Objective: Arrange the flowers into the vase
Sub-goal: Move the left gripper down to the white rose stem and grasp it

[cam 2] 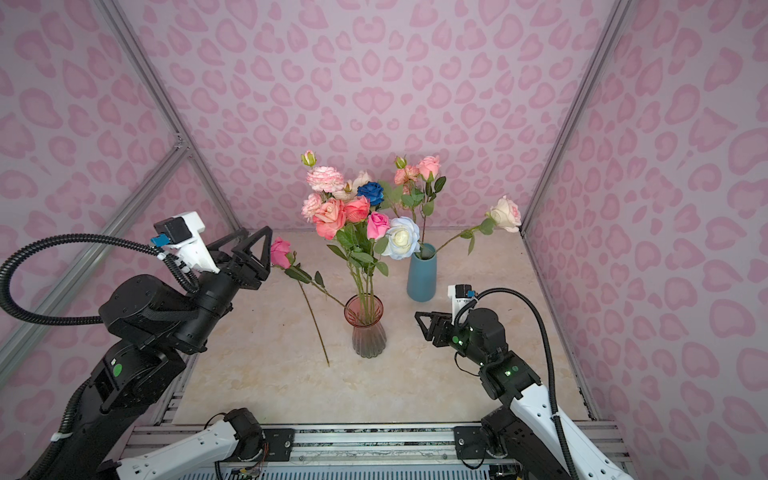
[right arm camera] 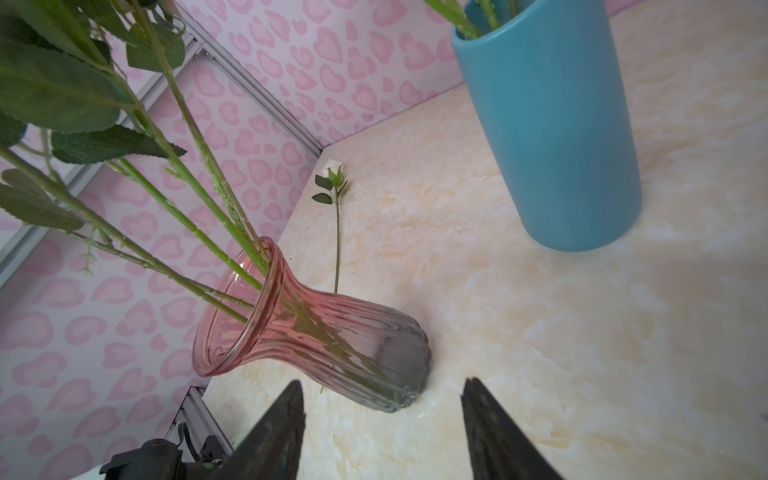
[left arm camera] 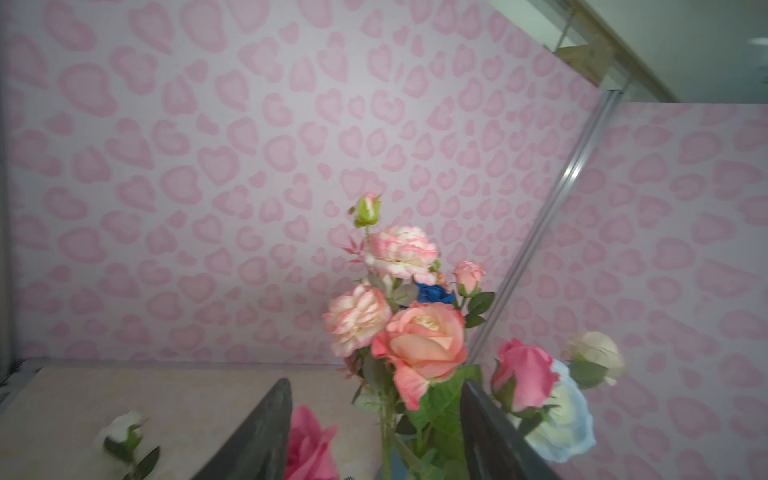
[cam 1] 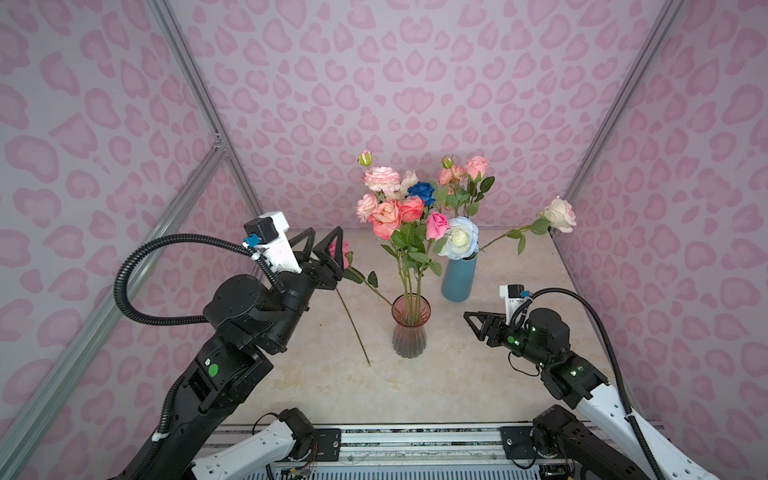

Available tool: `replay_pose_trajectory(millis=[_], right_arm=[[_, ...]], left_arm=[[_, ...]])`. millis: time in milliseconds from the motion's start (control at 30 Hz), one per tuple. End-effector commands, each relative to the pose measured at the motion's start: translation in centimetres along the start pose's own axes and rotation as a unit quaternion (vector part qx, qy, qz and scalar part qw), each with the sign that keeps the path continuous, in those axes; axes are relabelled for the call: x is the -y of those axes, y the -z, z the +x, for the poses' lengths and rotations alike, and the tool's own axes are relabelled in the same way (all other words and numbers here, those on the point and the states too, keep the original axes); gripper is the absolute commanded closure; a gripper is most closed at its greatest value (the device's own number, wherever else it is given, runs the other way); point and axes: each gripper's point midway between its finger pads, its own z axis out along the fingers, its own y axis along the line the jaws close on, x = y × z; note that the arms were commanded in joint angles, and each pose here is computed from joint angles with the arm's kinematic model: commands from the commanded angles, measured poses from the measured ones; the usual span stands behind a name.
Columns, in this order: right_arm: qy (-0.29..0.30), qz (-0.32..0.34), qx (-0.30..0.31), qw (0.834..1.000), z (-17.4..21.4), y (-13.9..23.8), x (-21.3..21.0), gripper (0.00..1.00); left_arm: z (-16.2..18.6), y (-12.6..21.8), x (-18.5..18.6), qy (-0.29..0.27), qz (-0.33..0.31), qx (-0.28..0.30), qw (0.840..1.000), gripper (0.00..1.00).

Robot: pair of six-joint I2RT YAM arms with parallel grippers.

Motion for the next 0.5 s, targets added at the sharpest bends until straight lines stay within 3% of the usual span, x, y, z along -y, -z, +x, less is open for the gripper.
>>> replay_pose_trajectory(millis=[0, 200, 333, 467], right_arm=[[0.009, 0.006, -0.005, 1.000, 0.3, 0.0, 0.3, 0.39], [0.010, 0.015, -0.023, 1.000, 1.8, -1.0, 1.6, 0.39], [0.005, 0.016, -0.027, 0.999, 2.5, -1.7, 2.3, 0.39], [-0.006, 0.019, -0.034, 0.999, 3.1, -2.3, 3.0, 0.39]], left_arm=[[5.0, 1.0, -6.6, -0.003, -0.138, -0.070, 0.988, 0.36], [14.0, -0.3, -15.2, 0.074, -0.239, -0.160, 0.955, 0.37], [19.8, -3.9, -19.5, 0.129, -0.276, -0.234, 0.923, 0.39], [24.1, -8.4, -22.2, 0.124, -0.314, -0.305, 0.891, 0.39]])
